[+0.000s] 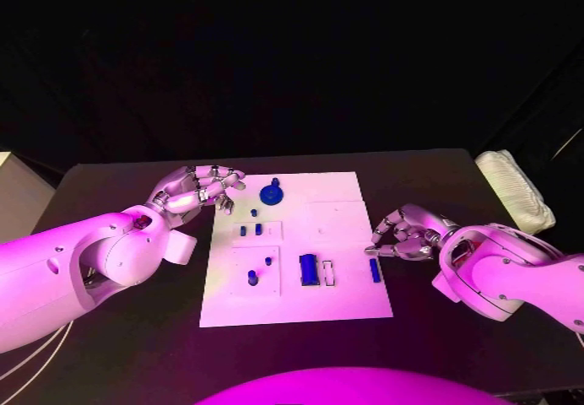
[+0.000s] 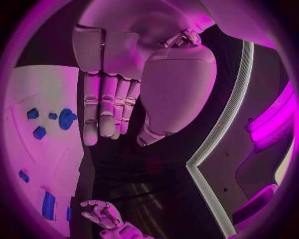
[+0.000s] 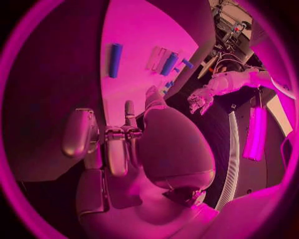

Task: Assemble the parts on the task board

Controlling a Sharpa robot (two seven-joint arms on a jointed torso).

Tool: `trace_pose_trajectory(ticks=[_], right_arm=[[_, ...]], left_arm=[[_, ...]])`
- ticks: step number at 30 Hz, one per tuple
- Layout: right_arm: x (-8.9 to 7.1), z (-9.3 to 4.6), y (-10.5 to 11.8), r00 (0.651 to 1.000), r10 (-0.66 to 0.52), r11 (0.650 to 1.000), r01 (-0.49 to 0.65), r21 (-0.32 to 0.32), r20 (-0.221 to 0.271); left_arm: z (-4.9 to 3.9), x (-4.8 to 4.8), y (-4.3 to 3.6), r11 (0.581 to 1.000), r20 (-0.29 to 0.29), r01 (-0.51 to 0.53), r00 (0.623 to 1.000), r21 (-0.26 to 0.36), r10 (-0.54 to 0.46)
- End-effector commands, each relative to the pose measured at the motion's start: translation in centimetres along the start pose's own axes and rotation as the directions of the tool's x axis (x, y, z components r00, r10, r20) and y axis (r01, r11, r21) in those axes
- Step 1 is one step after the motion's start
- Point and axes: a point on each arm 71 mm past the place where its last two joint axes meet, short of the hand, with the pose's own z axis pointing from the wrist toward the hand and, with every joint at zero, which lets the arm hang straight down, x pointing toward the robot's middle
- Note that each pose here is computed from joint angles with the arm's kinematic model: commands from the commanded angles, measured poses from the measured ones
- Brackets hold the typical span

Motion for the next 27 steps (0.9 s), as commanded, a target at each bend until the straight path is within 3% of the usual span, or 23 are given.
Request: trace_pose_trajectory(ticks=[1, 12, 27], right_arm=[[0.0, -0.5, -0.7, 0.996, -0.087, 0.995, 0.087, 0.043, -0.002], [1.3, -0.6, -2.0, 0.987, -0.157, 0.982, 0.159, 0.099, -0.029], [4.1, 0.2, -1.3, 0.98, -0.178, 0.979, 0.185, 0.079, -0.092]], left_arm=[[0.03, 0.29, -0.08, 1.0, -0.019, 0.009, 1.0, 0.009, -0.008], [-0.07, 0.26, -0.09, 1.0, -0.021, 0.009, 1.0, 0.008, -0.009], [-0.21, 0.09, -0.07, 1.0, -0.023, -0.001, 1.0, 0.004, 0.001]])
